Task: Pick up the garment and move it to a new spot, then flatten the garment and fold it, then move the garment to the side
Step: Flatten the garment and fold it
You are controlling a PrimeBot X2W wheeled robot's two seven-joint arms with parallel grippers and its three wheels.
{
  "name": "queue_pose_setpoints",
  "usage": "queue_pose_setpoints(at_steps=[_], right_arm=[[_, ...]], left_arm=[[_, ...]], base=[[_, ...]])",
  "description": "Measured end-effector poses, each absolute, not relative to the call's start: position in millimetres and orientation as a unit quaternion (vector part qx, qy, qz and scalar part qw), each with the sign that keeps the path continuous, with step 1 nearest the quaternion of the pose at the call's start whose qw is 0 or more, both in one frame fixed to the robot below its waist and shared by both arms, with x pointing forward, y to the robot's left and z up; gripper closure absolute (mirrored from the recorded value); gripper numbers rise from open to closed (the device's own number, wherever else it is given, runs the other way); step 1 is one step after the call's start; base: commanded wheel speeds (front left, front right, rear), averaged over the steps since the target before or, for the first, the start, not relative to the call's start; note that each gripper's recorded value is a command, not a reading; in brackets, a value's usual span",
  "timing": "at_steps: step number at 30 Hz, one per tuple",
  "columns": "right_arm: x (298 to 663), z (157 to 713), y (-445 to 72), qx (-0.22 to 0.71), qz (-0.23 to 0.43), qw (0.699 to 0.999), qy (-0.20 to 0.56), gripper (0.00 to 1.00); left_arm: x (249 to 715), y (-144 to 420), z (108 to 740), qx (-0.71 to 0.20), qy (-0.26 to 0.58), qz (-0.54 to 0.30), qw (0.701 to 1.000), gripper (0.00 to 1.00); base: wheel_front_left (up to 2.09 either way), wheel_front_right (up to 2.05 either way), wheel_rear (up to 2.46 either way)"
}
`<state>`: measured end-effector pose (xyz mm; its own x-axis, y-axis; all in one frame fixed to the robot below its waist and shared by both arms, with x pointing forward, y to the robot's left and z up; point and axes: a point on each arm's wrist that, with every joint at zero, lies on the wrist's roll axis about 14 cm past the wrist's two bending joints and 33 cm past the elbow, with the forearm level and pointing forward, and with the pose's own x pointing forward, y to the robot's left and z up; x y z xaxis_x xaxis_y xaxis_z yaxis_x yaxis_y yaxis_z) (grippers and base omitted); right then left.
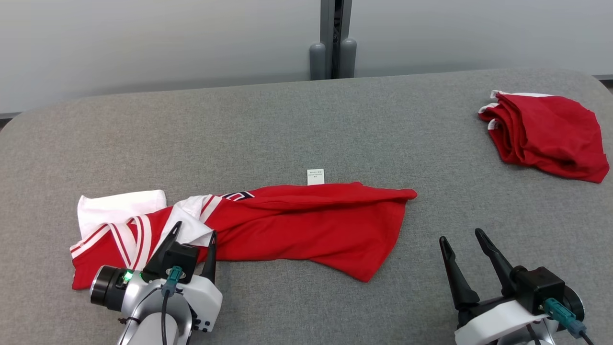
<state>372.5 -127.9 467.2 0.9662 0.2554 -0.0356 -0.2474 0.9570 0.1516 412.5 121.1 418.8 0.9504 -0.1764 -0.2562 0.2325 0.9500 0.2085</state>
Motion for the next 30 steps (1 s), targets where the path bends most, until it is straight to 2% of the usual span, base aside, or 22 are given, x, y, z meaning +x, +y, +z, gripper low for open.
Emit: queue_pose_setpoints(at_steps=[2,3,4,5,6,16,22,30], right_arm=[[374,464,-128,0.074,0.127,0.989,0.032,0.00],[375,463,-127,0.074,0.128,0.988,0.033,0.00],[376,463,-126,0.074,0.129,0.988,0.033,0.00],[378,464,-126,0.073,0.130,0.988,0.032,0.00],[379,464,-125,0.073,0.132,0.988,0.031,0.00],[388,465,-111,0.074,0.153,0.985,0.030,0.00],[399,466,-100,0.076,0.169,0.982,0.029,0.00],[419,437,-105,0.077,0.162,0.981,0.076,0.00]], left_arm=[[414,123,409,0.123,0.136,-0.104,0.978,0.00],[415,124,407,0.124,0.138,-0.102,0.977,0.07],[415,125,406,0.125,0.140,-0.102,0.977,0.50],[416,125,406,0.125,0.138,-0.101,0.977,0.63],[418,125,406,0.125,0.138,-0.100,0.977,1.00],[423,139,418,0.110,0.109,-0.077,0.985,1.00],[431,156,448,0.087,0.054,-0.039,0.994,1.00],[424,183,482,0.081,-0.005,0.001,0.997,1.00]], base=[[0.00,0.00,0.00],[0.00,0.00,0.00],[0.00,0.00,0.00],[0.00,0.00,0.00],[0.00,0.00,0.00],[0.00,0.00,0.00],[0.00,0.00,0.00],[0.00,0.00,0.00]])
